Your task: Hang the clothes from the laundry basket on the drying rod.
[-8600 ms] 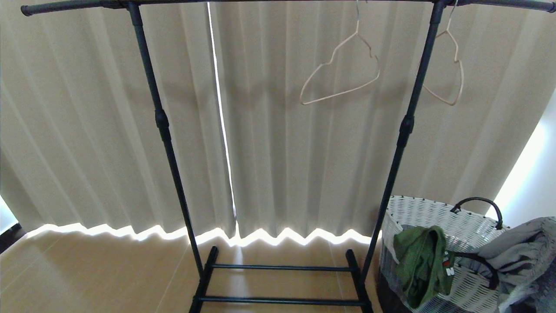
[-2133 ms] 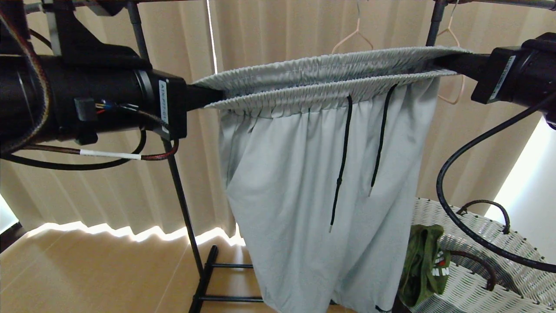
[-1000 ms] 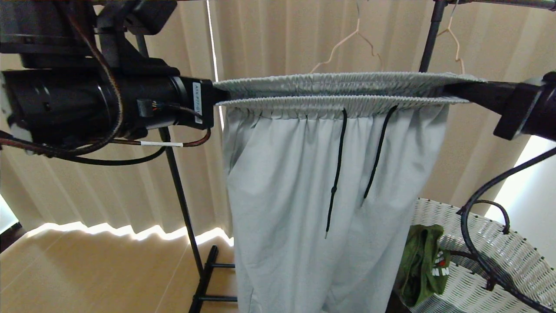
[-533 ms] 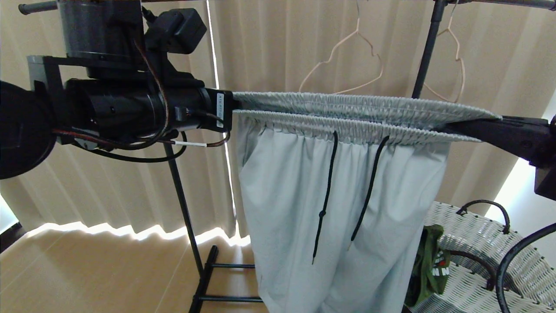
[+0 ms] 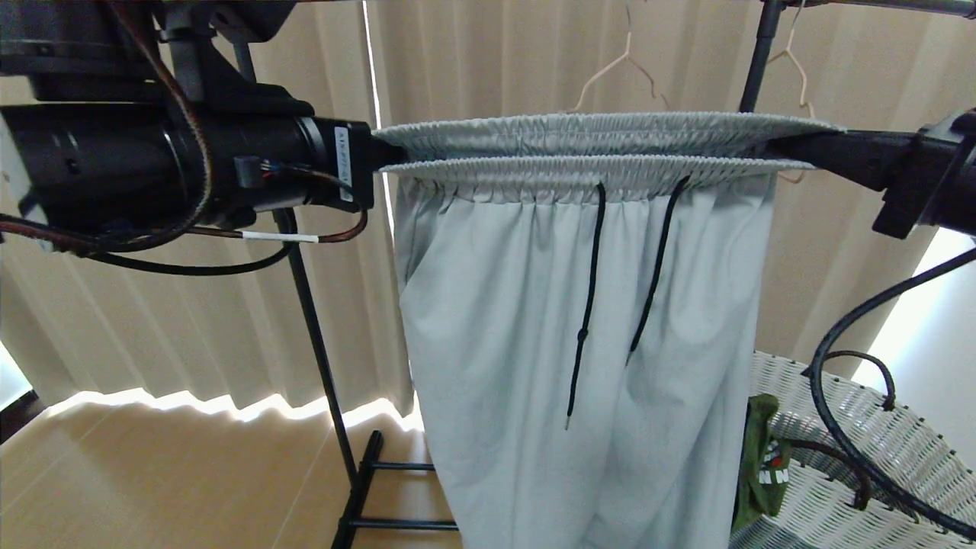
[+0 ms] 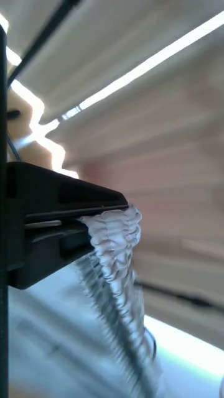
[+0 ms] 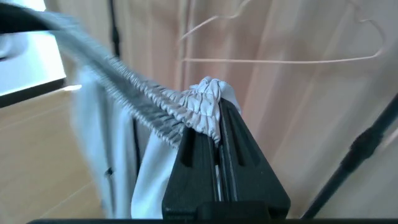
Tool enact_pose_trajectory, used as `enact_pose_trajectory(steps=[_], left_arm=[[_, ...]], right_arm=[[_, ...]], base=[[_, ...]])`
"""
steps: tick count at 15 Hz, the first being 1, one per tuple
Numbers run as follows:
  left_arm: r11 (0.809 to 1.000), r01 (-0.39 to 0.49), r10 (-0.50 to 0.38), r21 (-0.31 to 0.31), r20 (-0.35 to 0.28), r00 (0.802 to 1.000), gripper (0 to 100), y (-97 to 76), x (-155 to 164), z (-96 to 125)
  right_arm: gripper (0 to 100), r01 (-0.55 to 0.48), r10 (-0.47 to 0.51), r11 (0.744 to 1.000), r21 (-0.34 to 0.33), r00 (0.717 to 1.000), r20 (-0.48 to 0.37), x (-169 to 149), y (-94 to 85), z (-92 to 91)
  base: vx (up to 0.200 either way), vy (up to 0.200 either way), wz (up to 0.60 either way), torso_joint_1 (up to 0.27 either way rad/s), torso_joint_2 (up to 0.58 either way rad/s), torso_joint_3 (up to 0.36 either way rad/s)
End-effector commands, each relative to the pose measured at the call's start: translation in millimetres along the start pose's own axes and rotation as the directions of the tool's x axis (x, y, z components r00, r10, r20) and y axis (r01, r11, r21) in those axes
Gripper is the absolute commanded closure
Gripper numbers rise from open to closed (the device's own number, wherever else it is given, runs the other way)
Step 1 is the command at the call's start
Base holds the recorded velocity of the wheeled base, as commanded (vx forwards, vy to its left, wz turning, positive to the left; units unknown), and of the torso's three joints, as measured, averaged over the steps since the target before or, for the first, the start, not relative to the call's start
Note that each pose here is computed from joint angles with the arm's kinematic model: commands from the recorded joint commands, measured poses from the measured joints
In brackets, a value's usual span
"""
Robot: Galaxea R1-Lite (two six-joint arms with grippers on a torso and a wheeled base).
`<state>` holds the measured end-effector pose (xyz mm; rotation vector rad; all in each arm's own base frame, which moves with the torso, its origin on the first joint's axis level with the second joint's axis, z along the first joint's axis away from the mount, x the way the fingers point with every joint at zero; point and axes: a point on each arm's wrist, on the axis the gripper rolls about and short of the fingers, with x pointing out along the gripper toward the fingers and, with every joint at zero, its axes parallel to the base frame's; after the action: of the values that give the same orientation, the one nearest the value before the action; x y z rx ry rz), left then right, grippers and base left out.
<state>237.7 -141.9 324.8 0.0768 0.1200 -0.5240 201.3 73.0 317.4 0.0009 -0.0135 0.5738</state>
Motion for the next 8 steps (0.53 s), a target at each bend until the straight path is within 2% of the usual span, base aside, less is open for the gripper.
enact_pose_trajectory(steps=[1,4,6,8], left_arm=[[0.998,0.061,-0.061,0.002,0.04,0.997,100,0.3,-30,5],[0.984,0.178,-0.178,0.009,-0.003,0.984,100,-2.6,-64,3],[0.958,0.288,-0.288,0.002,-0.023,0.957,100,-4.7,-86,3],[0.942,0.336,-0.336,0.002,-0.022,0.942,100,-5.9,-94,3]], right_arm=[[100,0.022,-0.022,1.0,0.012,0.999,-0.026,29,-10.3,-2.5],[100,0.026,-0.026,1.0,0.004,0.999,0.018,47,-15.4,0.5],[100,0.043,-0.044,0.999,0.02,0.997,0.057,58,-18.7,-0.3],[100,0.04,-0.042,0.999,0.032,0.996,0.075,62,-19.2,0.2]], base=[[0.0,0.0,0.0,0.0,0.0,0.0],[0.0,0.0,0.0,0.0,0.0,0.0],[0.0,0.0,0.0,0.0,0.0,0.0],[0.0,0.0,0.0,0.0,0.0,0.0]])
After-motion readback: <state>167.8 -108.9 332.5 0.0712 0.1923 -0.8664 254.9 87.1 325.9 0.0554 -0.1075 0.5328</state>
